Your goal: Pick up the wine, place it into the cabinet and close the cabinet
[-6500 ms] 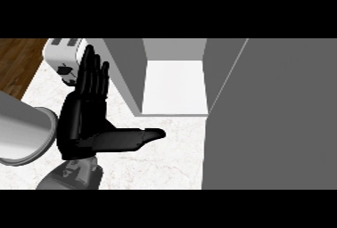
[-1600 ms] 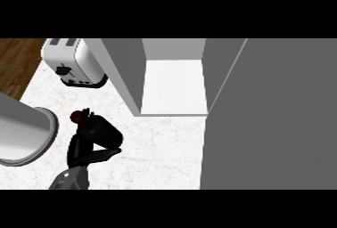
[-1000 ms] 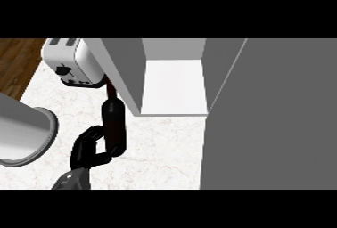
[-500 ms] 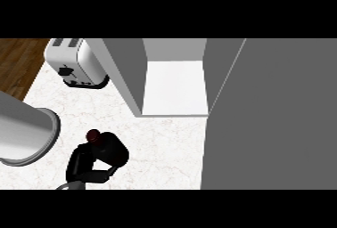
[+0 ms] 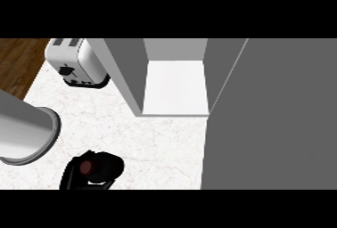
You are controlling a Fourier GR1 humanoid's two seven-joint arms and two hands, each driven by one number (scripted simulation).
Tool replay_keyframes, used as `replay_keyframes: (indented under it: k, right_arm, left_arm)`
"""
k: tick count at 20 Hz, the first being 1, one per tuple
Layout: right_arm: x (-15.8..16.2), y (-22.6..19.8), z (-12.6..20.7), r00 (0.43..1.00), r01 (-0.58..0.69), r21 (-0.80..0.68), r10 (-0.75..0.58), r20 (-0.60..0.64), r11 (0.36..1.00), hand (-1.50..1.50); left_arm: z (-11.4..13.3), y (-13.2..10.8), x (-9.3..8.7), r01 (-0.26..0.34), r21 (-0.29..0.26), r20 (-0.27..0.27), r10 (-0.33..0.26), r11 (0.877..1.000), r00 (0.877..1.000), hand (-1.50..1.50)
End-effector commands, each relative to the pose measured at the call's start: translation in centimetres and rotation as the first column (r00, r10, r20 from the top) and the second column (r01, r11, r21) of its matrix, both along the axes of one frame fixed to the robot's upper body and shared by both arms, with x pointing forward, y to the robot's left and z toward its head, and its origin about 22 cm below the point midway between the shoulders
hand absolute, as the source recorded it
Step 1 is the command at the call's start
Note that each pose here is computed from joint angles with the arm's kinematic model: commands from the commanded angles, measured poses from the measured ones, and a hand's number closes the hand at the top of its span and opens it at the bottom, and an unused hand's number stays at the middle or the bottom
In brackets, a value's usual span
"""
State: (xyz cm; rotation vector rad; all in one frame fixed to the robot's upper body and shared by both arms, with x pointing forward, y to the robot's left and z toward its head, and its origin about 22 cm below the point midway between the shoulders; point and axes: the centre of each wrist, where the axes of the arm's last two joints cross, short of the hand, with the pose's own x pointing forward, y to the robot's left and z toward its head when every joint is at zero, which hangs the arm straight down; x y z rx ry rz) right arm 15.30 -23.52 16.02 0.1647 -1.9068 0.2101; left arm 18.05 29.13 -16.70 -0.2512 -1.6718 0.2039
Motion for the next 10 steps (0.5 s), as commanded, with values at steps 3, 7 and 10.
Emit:
replay_keyframes:
  k: [3, 7, 10]
  right_arm:
    - [1.4, 0.5, -1.2, 1.0, -0.008, -0.001, 0.008, -0.018, 1.0, -1.5]
    - [0.5, 0.6, -1.3, 1.0, -0.018, 0.026, 0.018, -0.001, 0.999, -1.5]
    - [1.2, -1.4, -1.3, 1.0, -0.002, 0.019, 0.002, -0.014, 1.0, -1.5]
  left_arm:
    - [1.6, -2.1, -1.0, 0.066, -0.123, 0.1, -0.054, 0.99, 0.993, 1.5]
    - [5.3, -2.6, -0.6, 0.101, -0.114, 0.1, -0.09, 0.988, 0.991, 1.5]
    - [8.3, -2.7, -2.4, 0.107, -0.113, 0.093, -0.096, 0.988, 0.991, 1.5]
